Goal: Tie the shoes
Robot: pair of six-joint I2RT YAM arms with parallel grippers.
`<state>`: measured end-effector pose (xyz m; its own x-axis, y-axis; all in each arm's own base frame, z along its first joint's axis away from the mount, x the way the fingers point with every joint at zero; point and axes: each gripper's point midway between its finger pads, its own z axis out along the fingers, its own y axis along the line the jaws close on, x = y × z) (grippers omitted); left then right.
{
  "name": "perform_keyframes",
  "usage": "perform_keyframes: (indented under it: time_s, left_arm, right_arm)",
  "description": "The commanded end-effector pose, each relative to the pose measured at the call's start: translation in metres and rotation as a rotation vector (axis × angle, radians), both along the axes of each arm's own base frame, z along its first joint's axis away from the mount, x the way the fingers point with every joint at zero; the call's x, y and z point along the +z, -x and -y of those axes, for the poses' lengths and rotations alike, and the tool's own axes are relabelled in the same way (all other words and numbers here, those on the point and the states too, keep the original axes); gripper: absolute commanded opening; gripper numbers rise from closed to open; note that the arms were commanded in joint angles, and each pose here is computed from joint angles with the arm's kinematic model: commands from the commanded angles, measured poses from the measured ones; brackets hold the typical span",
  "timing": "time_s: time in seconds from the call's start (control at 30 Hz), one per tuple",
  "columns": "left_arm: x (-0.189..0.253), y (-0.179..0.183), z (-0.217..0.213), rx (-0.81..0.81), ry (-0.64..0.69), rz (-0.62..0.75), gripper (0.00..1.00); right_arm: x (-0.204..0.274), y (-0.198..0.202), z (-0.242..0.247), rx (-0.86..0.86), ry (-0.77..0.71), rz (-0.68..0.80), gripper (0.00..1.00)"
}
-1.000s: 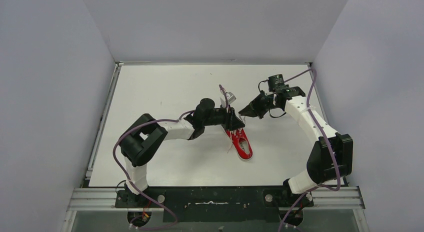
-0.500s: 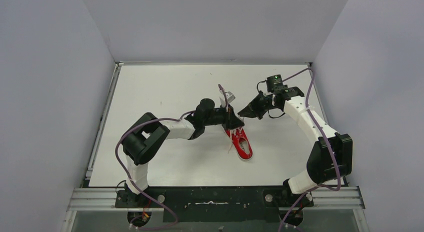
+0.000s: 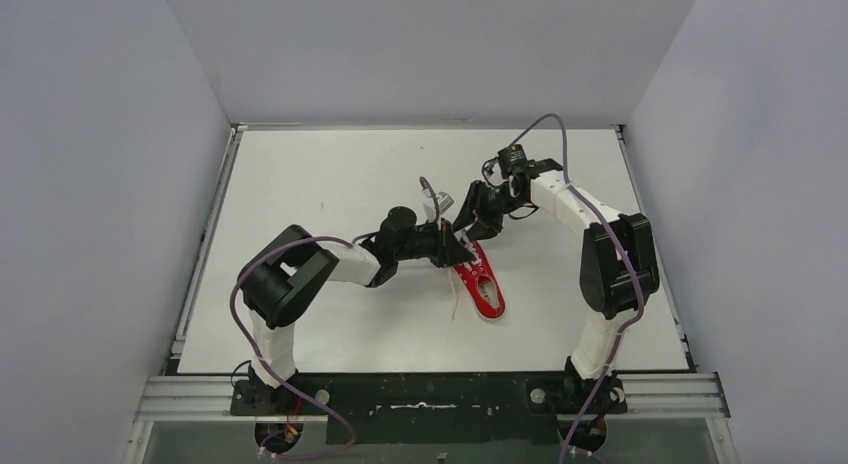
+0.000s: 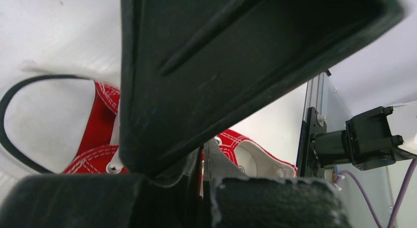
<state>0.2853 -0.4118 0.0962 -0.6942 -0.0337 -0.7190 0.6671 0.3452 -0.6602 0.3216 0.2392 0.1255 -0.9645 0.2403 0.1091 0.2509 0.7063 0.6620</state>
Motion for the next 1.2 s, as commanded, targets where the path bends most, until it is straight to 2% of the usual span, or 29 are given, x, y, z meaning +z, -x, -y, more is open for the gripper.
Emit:
perform_keyframes:
  time_s: [0.0, 0.03, 0.17, 0.37, 0.53, 0.6, 0.73, 0.8, 0.83, 1.03, 1.17]
  left_arm:
    - [0.044, -0.009, 0.001, 0.036, 0.116, 0.075, 0.00]
    - [0.043, -0.009, 0.000, 0.041, 0.119, 0.068, 0.00]
    - [0.045, -0.011, -0.003, 0.050, 0.122, 0.060, 0.00]
    - [0.043, -0.009, -0.004, 0.041, 0.108, 0.053, 0.00]
    - [0.043, -0.008, -0.003, 0.036, 0.105, 0.053, 0.00]
    - [0.043, -0.009, -0.003, 0.035, 0.102, 0.056, 0.00]
    - [0.044, -0.009, -0.002, 0.036, 0.101, 0.066, 0.00]
    - [0.045, -0.009, -0.003, 0.040, 0.099, 0.074, 0.00]
    - [0.045, -0.008, -0.004, 0.039, 0.099, 0.077, 0.00]
    - [0.048, 0.001, -0.005, 0.039, 0.086, 0.103, 0.00]
    - [0.046, 0.002, -0.005, 0.051, 0.085, 0.095, 0.00]
  right_arm:
    - [0.023, 0.003, 0.006, 0.105, -0.034, 0.091, 0.46]
    - [0.021, 0.001, 0.014, 0.091, -0.024, 0.095, 0.54]
    - [0.009, -0.011, 0.036, 0.048, 0.001, 0.106, 0.68]
    - [-0.013, -0.030, 0.037, 0.002, -0.002, 0.086, 0.66]
    - [-0.011, -0.043, 0.013, 0.029, -0.051, 0.120, 0.64]
    - [-0.011, -0.044, 0.001, 0.067, -0.065, 0.129, 0.56]
    - [-0.011, -0.043, -0.023, 0.125, -0.098, 0.127, 0.24]
    - [-0.013, -0.036, -0.036, 0.189, -0.091, 0.124, 0.04]
    - [-0.014, -0.029, -0.040, 0.217, -0.085, 0.110, 0.00]
    - [-0.024, 0.013, -0.070, 0.382, -0.103, 0.003, 0.00]
    - [-0.028, 0.026, -0.070, 0.430, -0.087, -0.040, 0.07]
